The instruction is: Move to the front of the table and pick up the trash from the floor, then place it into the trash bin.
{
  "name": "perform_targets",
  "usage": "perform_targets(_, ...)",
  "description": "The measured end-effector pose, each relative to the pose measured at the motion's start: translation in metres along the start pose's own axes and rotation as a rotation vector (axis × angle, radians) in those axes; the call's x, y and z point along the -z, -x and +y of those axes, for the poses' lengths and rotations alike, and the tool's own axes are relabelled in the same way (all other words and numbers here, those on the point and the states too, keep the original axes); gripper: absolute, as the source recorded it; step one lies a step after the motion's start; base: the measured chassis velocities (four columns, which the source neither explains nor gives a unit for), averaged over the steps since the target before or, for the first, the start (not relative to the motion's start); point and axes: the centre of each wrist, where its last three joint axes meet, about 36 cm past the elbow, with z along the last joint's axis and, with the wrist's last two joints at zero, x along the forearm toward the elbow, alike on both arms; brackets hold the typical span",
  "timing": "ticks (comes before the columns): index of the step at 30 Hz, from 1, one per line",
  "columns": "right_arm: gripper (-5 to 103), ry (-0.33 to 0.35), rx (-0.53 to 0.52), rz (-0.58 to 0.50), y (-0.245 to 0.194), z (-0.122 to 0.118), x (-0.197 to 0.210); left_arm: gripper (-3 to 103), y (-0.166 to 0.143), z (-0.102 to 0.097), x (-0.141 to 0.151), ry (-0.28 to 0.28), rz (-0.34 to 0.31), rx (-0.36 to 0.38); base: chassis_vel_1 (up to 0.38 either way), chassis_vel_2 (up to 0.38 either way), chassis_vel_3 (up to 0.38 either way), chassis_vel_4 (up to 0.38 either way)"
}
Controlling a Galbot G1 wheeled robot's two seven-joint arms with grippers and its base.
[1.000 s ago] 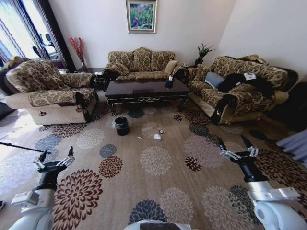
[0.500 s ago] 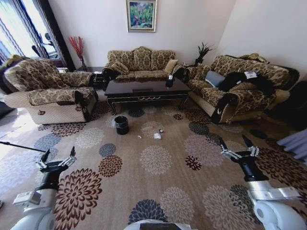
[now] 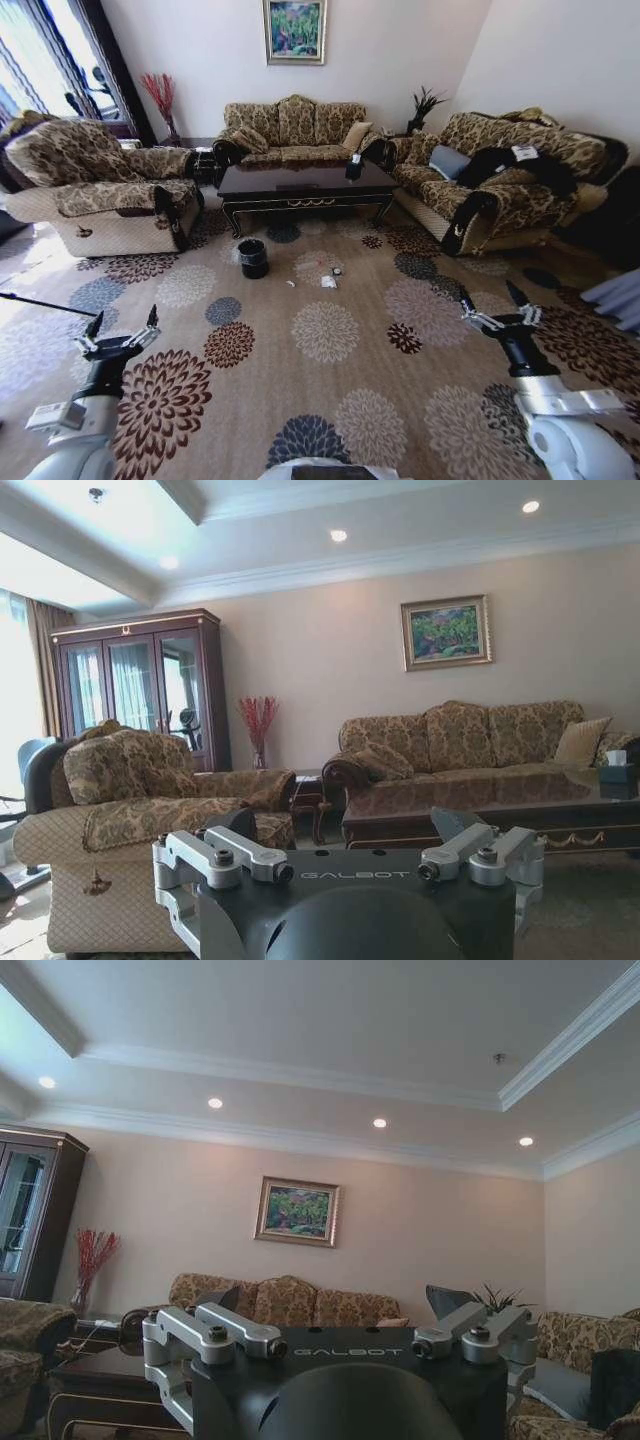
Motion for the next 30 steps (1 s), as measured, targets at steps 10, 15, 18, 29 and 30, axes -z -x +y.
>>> perform_targets(10, 100, 0.002, -0.002, -0.003, -0.0002, 0.0012, 0.0008, 100, -0.0016, -0.0013, -0.0020, 0.013, -0.005, -0.001, 0.000, 0.000, 0.000, 0.000)
perform_targets(15, 100, -0.001, -0.006, -0.004, -0.0005, 0.0003, 0.0013, 100, -0.0020, -0.0006, -0.0039, 0.015, -0.008, -0.005, 0.000, 0.000, 0.000, 0.000)
perform_targets(18, 100, -0.002, -0.008, -0.005, -0.0006, -0.0002, 0.0016, 100, -0.0023, -0.0006, -0.0043, 0.015, -0.009, -0.008, 0.000, 0.000, 0.000, 0.000)
perform_targets(29, 100, 0.001, -0.017, -0.011, -0.0025, -0.0002, 0.0012, 100, -0.0022, 0.0003, -0.0049, 0.019, -0.009, -0.016, 0.000, 0.000, 0.000, 0.000)
perform_targets(30, 100, 0.001, -0.017, -0.011, -0.0027, 0.0000, 0.0011, 100, -0.0023, 0.0006, -0.0046, 0.020, -0.009, -0.017, 0.000, 0.000, 0.000, 0.000)
